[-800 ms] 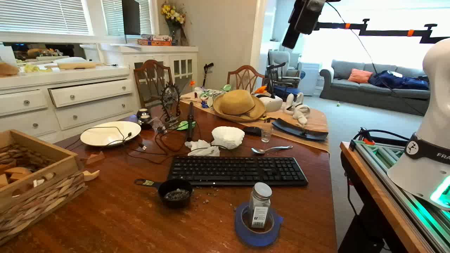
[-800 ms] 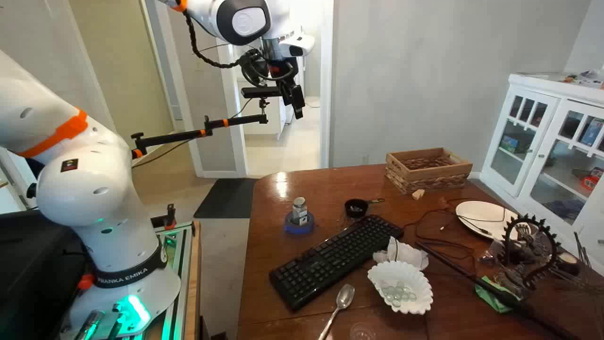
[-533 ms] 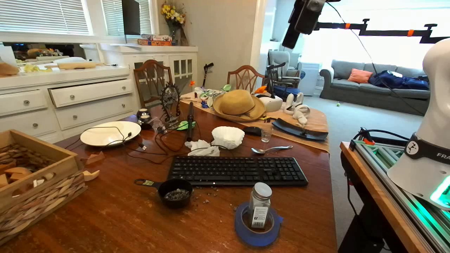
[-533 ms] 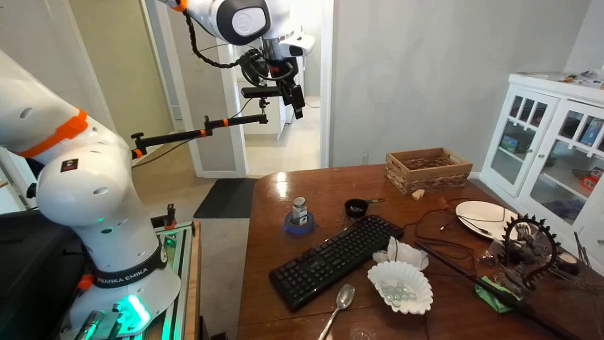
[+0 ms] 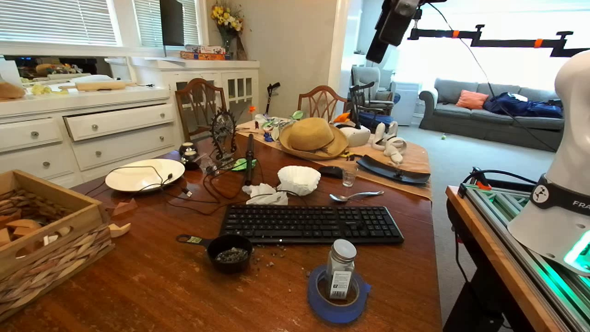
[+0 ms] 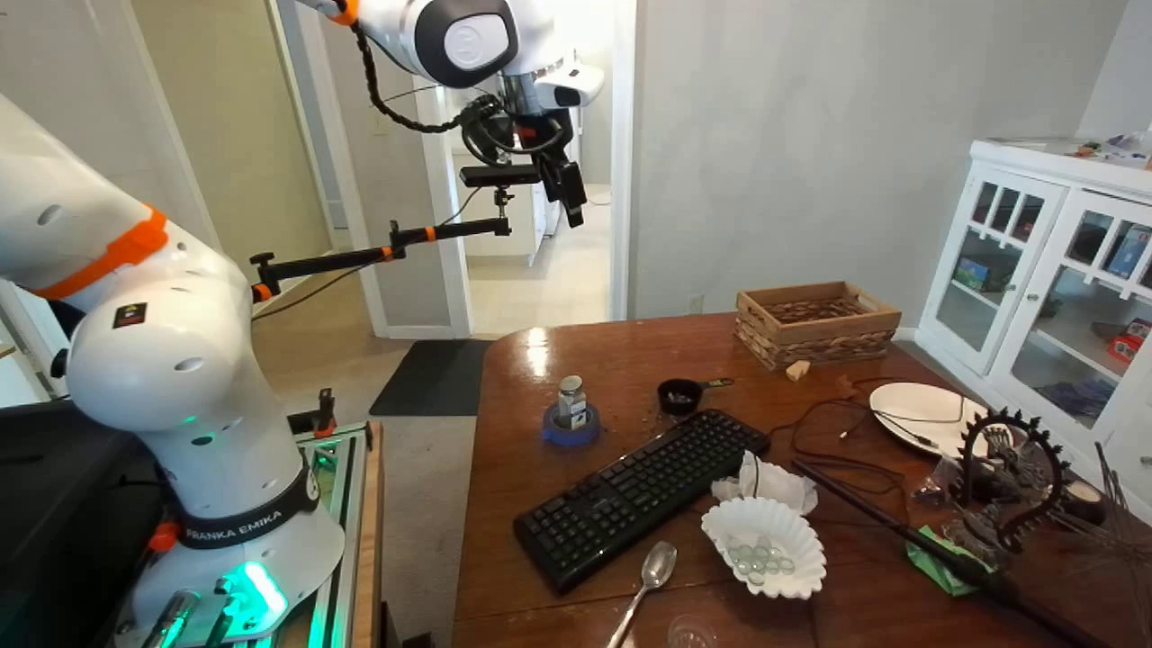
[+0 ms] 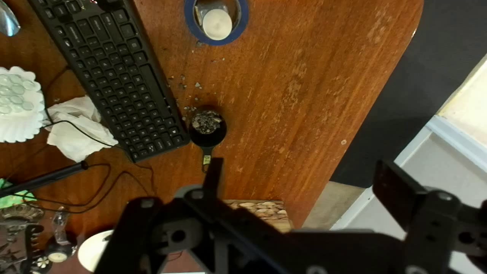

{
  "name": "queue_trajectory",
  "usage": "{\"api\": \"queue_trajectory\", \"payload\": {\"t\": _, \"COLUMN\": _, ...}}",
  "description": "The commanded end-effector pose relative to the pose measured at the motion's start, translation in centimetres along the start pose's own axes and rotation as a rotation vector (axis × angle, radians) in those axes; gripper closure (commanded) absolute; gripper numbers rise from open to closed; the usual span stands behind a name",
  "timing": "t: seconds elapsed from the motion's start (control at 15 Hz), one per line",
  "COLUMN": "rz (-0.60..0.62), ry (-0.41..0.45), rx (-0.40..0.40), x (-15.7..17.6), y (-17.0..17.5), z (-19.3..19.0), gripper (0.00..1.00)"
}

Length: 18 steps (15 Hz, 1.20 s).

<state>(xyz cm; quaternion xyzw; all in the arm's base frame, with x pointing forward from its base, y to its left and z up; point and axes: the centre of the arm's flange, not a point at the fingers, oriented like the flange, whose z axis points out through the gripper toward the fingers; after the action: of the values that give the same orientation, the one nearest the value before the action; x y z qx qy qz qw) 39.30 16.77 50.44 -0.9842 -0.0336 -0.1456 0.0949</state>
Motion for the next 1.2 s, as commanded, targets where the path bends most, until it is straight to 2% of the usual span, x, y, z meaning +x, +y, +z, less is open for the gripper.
{"api": "queue_trajectory", "payload": {"t": 0.0, "rz": 0.136, "ry": 0.034, "rx": -0.088, "x": 1.9, "y": 3.1, "z": 2.1, "gripper": 0.00}}
{"api": "queue_trajectory", "payload": {"t": 0.13, "rz": 0.221, "ry": 0.029, "rx": -0.147, "x": 2.8, "y": 5.5, "z": 3.3, "gripper": 0.00}}
{"api": "queue_trajectory", "payload": {"t": 0.27, "rz": 0.286, "ry": -0.012, "rx": -0.232, "x": 3.1, "y": 8.1, "z": 4.9, "gripper": 0.00}}
{"api": "queue_trajectory", "payload": {"t": 0.47, "rz": 0.299, "ry": -0.101, "rx": -0.339, "x": 2.8, "y": 11.8, "z": 7.3, "gripper": 0.00}}
{"api": "queue_trajectory", "payload": {"t": 0.67, "rz": 0.330, "ry": -0.152, "rx": -0.399, "x": 2.7, "y": 14.6, "z": 9.2, "gripper": 0.00}}
{"api": "queue_trajectory", "payload": {"t": 0.8, "rz": 0.335, "ry": -0.168, "rx": -0.398, "x": 2.8, "y": 15.5, "z": 10.7, "gripper": 0.00}}
{"api": "queue_trajectory", "payload": {"t": 0.87, "rz": 0.334, "ry": -0.172, "rx": -0.423, "x": 3.0, "y": 15.6, "z": 12.2, "gripper": 0.00}}
{"api": "queue_trajectory", "payload": {"t": 1.13, "rz": 0.362, "ry": -0.190, "rx": -0.455, "x": 3.5, "y": 14.6, "z": 18.1, "gripper": 0.00}}
